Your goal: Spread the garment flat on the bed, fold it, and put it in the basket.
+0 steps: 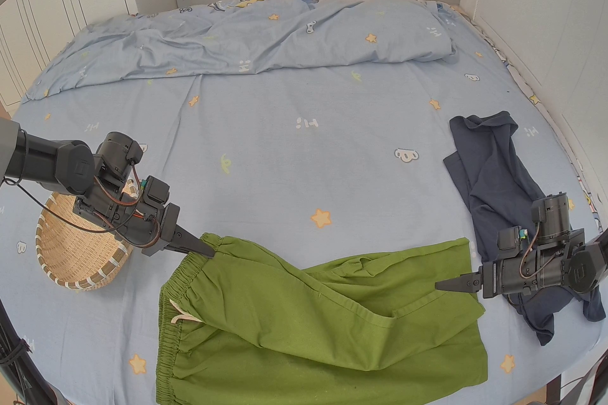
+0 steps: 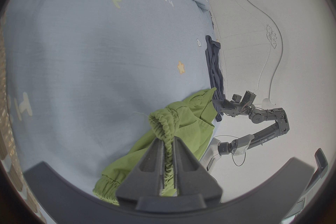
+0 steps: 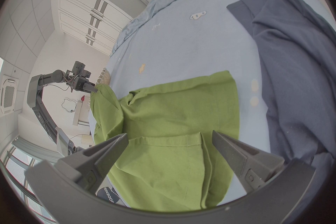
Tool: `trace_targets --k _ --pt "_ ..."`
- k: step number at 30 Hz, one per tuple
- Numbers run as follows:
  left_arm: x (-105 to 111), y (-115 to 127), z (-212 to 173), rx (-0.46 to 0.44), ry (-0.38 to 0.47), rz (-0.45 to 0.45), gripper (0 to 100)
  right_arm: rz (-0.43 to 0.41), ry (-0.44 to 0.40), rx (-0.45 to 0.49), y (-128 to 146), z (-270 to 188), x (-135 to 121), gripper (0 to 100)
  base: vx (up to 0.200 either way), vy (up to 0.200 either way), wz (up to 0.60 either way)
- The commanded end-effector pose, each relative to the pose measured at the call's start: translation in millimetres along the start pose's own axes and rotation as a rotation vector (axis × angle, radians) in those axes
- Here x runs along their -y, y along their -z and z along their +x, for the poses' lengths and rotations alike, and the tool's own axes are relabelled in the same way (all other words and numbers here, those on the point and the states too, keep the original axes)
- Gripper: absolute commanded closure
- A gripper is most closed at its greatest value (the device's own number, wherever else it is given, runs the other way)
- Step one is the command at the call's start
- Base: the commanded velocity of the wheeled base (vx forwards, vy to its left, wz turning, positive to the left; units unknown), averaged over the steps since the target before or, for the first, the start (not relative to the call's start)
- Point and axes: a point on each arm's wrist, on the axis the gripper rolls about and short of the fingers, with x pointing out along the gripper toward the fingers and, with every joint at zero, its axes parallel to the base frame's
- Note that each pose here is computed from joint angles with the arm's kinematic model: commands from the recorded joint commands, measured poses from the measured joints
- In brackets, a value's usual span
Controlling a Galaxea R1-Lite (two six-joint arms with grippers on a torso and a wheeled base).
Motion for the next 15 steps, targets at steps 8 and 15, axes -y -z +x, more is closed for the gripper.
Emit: trace_targets --k 8,15 --pt "-0.5 -0.7 -0.8 0.005 -0.001 0.001 100 0.026 0.0 -0.045 8.6 8.2 5.2 0 0.0 0.0 0.0" --pt "-0.6 -1.5 -1.4 0.01 -0.001 0.003 100 0.028 0.0 -0.047 8.9 8.7 5.7 100 0.0 0.0 0.0"
